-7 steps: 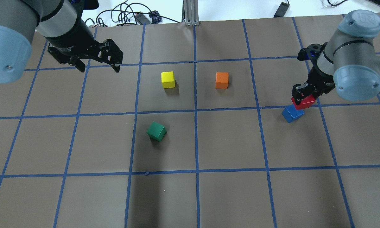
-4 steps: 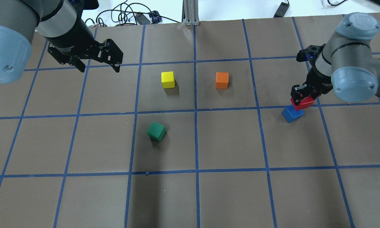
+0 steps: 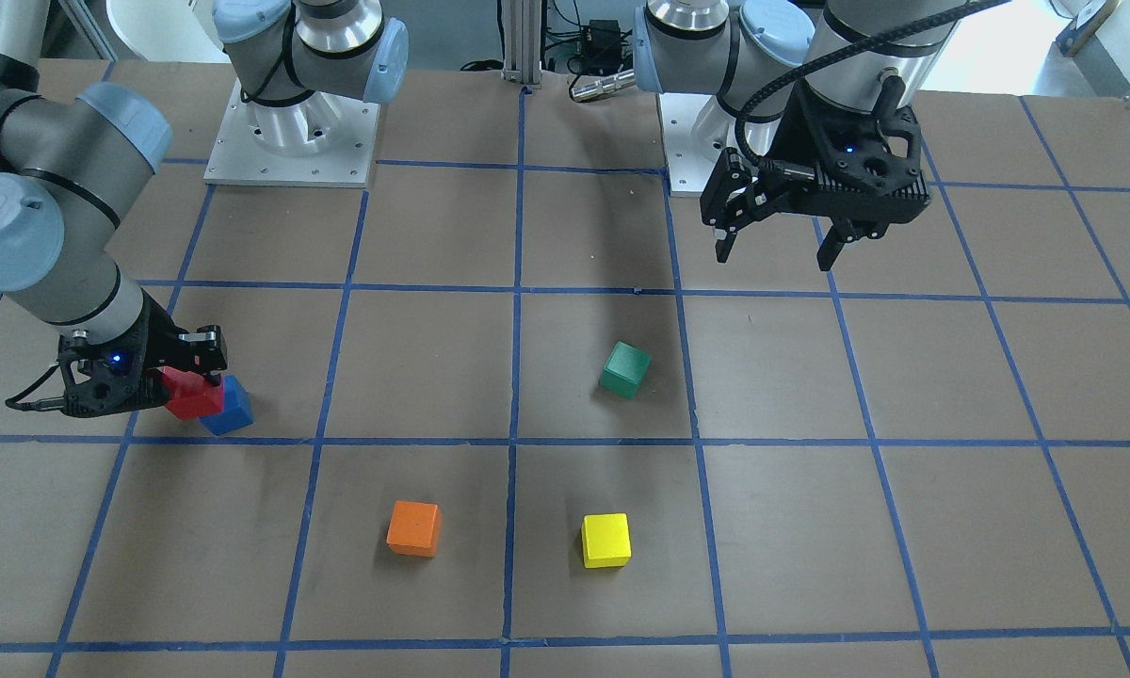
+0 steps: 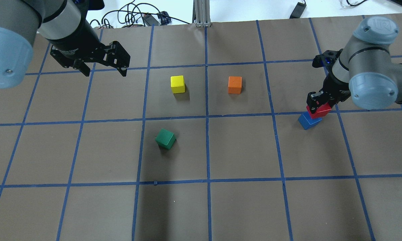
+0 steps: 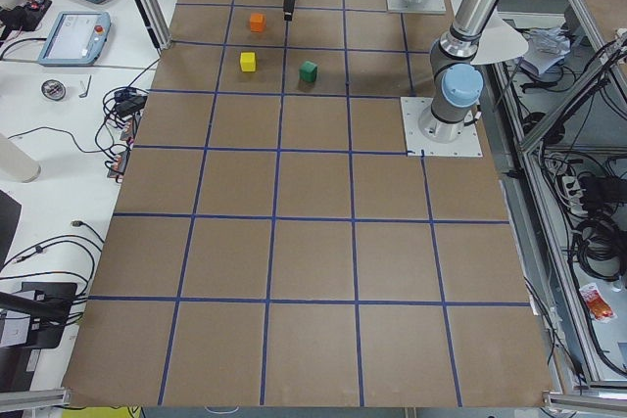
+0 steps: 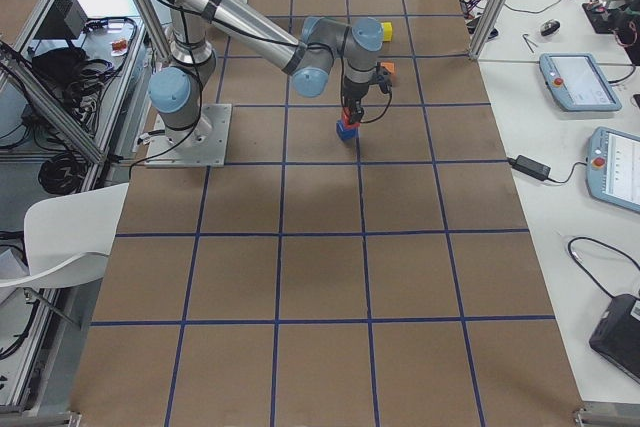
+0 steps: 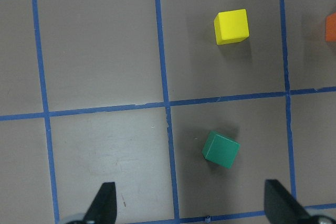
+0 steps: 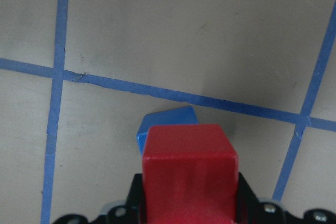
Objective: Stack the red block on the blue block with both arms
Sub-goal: 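Open the right gripper to release the red cube on the blue cube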
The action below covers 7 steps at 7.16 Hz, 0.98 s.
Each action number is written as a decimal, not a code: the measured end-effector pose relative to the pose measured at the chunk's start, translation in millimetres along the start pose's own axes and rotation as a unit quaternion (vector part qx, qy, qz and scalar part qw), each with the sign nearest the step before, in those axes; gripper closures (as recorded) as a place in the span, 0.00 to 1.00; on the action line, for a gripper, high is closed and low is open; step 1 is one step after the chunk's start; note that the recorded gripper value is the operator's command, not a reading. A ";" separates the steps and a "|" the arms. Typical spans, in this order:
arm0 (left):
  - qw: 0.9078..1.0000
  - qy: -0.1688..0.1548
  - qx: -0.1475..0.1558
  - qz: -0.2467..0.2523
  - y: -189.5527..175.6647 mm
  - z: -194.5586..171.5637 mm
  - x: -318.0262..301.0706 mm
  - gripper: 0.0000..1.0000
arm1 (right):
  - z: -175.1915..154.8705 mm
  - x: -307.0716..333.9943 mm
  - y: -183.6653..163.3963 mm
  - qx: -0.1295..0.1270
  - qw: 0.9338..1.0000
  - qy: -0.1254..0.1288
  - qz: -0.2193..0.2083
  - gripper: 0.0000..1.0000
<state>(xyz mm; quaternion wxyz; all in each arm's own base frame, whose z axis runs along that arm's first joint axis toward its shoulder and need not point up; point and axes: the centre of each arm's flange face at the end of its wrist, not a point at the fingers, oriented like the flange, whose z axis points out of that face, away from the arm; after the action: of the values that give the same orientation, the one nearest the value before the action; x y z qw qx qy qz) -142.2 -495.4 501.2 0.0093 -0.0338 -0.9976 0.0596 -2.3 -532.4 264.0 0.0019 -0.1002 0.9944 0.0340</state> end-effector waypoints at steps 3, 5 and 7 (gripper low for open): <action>1.000 0.000 0.000 0.000 0.1 0.1 0.0 0.00 | 1.2 -0.8 0.3 -0.001 1.000 -0.001 -0.001 0.81; 1.000 0.000 0.000 0.000 0.1 -0.1 0.0 0.00 | 5.3 -2.0 2.7 -0.005 1.000 -0.003 -0.001 0.60; 1.000 0.000 0.000 0.000 0.0 0.0 0.0 0.00 | 9.8 -3.3 5.6 -0.010 1.000 -0.004 -0.002 0.02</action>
<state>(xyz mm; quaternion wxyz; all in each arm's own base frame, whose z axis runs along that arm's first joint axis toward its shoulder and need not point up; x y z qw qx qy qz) -142.2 -495.5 501.2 0.0095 -0.0338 -0.9976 0.0595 -0.2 -525.7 254.6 0.0047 -0.1023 0.9938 0.0440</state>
